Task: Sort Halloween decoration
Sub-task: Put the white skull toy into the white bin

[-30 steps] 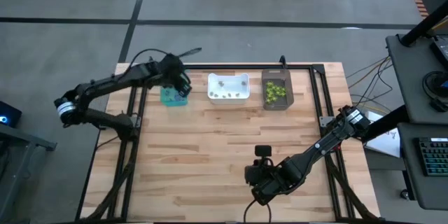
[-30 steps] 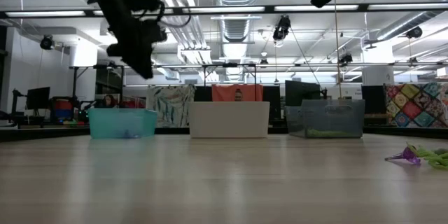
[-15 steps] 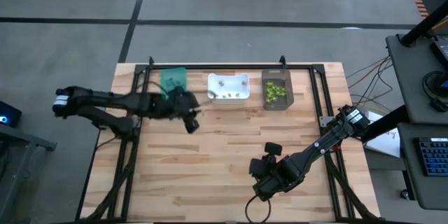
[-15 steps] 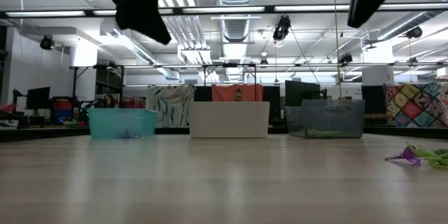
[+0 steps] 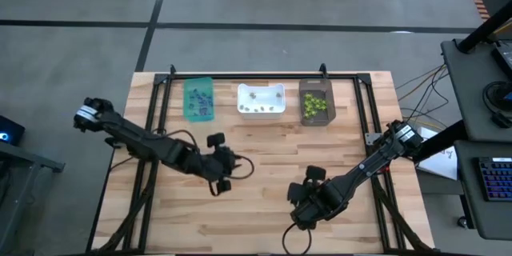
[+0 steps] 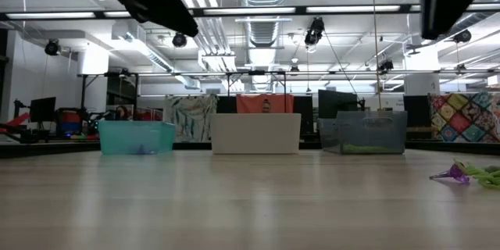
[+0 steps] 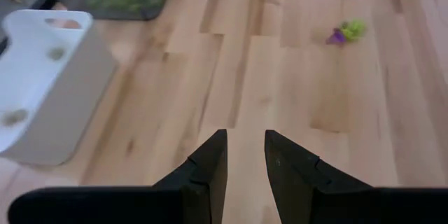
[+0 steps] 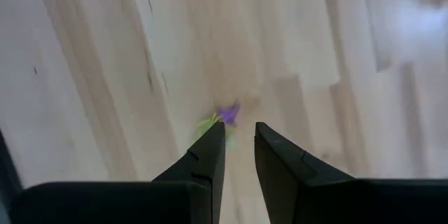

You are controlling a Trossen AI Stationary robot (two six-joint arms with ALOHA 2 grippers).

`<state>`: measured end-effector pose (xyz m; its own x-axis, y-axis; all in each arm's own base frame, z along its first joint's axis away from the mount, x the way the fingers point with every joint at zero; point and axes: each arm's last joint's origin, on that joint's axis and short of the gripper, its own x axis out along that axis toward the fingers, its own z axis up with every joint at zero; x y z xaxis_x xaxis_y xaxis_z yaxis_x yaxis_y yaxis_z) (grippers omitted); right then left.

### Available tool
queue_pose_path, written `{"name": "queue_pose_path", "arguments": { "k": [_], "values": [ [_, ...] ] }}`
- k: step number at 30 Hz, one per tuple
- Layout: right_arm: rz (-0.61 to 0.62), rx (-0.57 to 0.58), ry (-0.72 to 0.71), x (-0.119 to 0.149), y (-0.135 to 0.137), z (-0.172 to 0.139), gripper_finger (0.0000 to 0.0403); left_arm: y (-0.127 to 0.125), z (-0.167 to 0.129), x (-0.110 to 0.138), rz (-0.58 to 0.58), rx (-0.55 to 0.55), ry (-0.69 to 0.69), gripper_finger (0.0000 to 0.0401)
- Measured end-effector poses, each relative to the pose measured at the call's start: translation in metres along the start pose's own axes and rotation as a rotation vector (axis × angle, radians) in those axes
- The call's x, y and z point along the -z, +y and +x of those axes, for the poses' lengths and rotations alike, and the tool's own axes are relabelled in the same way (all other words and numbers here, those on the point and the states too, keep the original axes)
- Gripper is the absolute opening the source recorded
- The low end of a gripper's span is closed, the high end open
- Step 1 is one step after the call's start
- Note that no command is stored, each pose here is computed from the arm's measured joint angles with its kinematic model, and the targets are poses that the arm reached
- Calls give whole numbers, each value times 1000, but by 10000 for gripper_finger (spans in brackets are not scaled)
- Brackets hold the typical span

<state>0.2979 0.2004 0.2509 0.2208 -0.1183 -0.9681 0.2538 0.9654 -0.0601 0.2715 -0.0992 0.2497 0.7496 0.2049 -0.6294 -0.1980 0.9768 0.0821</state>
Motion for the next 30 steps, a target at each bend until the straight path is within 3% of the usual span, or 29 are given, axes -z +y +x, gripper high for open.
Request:
{"name": "queue_pose_path", "arguments": {
  "k": [8,12,19,30],
  "values": [
    [335,34,108,14,-5,21,58,-21,23,6,22,10,22,79],
    [439,76,128,22,-8,33,37,-24,29,5,32,-1,29,79],
    [458,32,130,27,-6,49,10,-24,32,5,35,-48,17,79],
    [492,0,124,30,-5,61,24,-24,32,4,13,-59,9,79]
  ]
}}
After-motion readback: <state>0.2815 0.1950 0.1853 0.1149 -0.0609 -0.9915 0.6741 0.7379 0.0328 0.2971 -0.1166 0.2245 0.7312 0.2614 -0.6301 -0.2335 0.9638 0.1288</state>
